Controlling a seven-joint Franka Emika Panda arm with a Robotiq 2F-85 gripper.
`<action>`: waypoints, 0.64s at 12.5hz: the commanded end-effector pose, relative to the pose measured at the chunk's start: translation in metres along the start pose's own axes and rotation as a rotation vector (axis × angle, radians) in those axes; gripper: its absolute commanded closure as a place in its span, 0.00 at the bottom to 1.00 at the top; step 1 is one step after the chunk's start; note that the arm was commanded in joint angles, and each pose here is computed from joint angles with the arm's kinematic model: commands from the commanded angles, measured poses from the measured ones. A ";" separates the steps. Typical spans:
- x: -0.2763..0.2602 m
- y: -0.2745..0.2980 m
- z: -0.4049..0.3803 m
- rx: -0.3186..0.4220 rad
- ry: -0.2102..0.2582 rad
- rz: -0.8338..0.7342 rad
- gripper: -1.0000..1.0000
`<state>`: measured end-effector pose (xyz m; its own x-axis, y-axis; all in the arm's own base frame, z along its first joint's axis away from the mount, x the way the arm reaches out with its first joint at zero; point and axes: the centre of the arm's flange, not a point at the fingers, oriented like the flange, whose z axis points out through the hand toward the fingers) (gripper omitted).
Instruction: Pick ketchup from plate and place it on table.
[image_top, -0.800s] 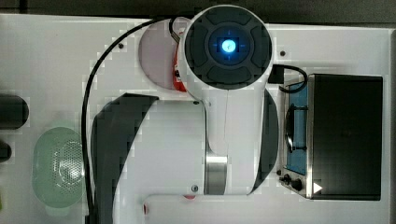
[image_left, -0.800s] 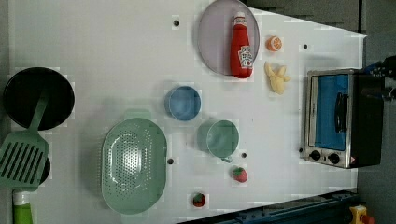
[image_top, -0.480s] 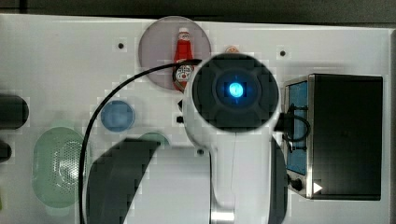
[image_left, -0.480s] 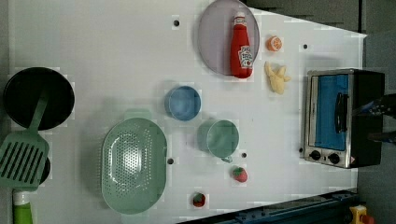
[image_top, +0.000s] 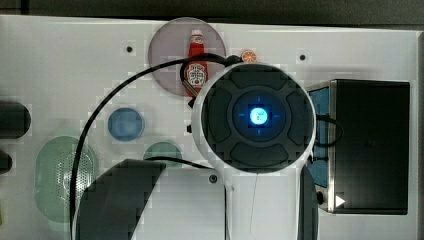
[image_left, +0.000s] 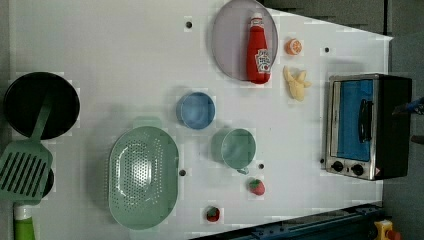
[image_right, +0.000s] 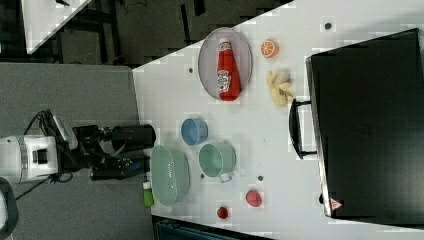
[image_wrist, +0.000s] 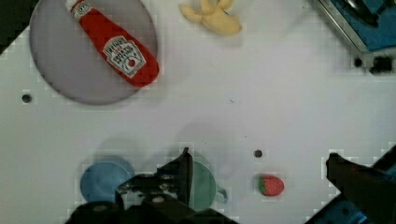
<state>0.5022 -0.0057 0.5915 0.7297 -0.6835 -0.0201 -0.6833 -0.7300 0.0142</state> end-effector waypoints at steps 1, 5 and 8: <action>0.016 -0.019 0.038 -0.011 -0.032 -0.162 0.00; 0.033 -0.045 0.088 -0.024 -0.071 -0.306 0.00; 0.041 -0.070 0.131 -0.027 -0.092 -0.341 0.00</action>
<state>0.5713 0.0107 0.4434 0.8719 -0.4596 -0.1693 -0.4576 -0.8876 0.0525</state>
